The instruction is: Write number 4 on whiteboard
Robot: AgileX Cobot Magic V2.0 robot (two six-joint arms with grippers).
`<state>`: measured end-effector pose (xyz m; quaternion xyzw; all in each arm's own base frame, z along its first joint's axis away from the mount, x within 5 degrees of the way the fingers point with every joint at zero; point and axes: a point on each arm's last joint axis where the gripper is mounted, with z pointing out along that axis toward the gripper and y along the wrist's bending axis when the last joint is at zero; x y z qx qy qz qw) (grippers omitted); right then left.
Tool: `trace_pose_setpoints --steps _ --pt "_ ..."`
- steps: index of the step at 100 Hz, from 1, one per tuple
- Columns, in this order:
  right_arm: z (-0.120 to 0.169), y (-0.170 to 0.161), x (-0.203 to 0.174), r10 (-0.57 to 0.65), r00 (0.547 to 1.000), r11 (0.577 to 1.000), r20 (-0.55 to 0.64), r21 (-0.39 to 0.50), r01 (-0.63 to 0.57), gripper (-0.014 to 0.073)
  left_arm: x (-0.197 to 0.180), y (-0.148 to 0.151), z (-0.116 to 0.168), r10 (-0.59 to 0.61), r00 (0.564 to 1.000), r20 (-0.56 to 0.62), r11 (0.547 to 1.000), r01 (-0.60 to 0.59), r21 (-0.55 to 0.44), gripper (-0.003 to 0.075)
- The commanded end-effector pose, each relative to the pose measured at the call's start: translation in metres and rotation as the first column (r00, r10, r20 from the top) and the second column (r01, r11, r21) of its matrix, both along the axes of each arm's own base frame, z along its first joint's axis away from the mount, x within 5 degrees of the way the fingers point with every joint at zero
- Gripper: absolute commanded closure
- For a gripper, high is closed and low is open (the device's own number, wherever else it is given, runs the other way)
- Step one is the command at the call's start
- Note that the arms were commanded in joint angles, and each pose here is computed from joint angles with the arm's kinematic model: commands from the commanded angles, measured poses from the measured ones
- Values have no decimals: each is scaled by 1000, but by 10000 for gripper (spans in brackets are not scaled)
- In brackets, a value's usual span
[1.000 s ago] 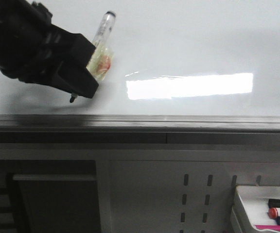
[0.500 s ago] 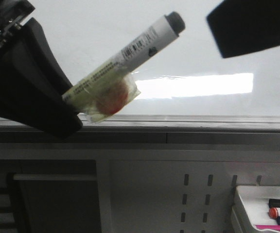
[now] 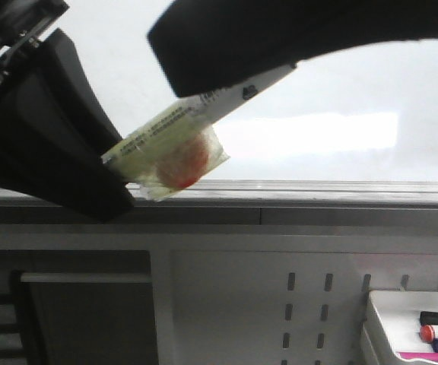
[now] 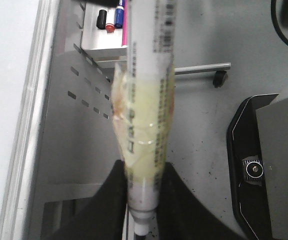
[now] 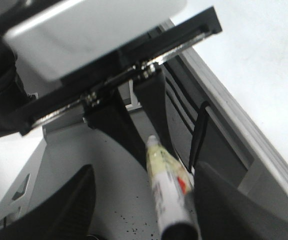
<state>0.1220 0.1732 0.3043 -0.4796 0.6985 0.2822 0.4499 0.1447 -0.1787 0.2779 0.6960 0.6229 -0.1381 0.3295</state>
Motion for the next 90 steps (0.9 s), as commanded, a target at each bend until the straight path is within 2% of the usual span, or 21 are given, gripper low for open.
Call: trace_pose_setpoints --steps 1,26,43,55,74,86,90 --pt "15 7 8 -33 999 998 20 54 31 209 0 -4 16 27 999 38 996 -23 -87 741" --pt "-2 22 18 -2 999 1000 -50 -14 1 210 0 -4 16 26 999 38 996 -22 -88 741" --pt "-5 24 21 -16 998 1000 -57 -15 15 230 0 -4 16 26 999 38 996 -22 -88 741" --pt "-5 24 21 -15 998 1000 -58 -15 14 358 0 -4 16 26 999 36 996 -23 -90 741" --pt "-5 24 20 -12 998 1000 -60 -16 11 661 0 -5 17 33 999 20 994 -30 -105 741" --pt "-5 24 20 -12 998 1000 -58 -17 11 659 -1 -5 18 37 999 10 993 -35 -117 736" --pt "-5 24 20 -13 998 1000 -57 -16 12 659 0 -5 18 46 999 3 992 -45 -121 713"
